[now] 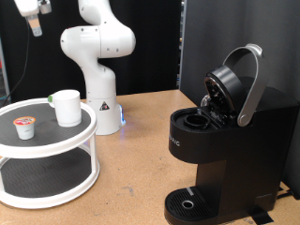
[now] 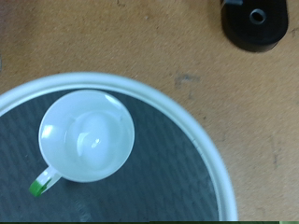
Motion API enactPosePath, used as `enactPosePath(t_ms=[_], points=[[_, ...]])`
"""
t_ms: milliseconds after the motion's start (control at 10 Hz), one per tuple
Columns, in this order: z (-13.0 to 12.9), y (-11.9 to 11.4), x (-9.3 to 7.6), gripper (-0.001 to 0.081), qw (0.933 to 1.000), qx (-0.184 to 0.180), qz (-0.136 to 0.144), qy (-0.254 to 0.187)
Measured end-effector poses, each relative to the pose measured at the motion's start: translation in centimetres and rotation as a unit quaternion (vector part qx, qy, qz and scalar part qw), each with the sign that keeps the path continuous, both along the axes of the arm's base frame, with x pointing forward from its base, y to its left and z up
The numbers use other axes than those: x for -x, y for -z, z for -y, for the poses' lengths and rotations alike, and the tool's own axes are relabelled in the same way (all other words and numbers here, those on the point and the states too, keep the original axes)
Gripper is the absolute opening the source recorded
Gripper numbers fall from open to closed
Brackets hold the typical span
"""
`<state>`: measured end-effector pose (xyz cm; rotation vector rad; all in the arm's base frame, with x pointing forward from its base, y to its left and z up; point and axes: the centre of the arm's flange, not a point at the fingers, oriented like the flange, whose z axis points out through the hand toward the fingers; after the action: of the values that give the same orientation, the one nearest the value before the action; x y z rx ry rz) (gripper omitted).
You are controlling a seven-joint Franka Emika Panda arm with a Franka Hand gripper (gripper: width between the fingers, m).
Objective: Make a cup of coffee with the keurig machine
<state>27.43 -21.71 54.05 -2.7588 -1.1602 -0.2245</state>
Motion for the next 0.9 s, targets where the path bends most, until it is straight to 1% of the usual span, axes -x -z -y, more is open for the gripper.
enactPosePath(t_ms=[100,200,400,700,900], points=[[0.2,0.8,-0.7,0.0805,0.9999,0.004,-0.015,0.001],[0.5,1.4,-1.3,0.0805,0.9997,0.006,-0.024,0.001],[1.2,2.2,-2.2,0.0805,0.9995,0.009,-0.028,-0.006],[2.8,2.4,-2.4,0.0805,0.9991,0.015,-0.030,-0.026],[3.2,2.3,-2.5,0.0805,0.9989,0.020,-0.032,-0.028]])
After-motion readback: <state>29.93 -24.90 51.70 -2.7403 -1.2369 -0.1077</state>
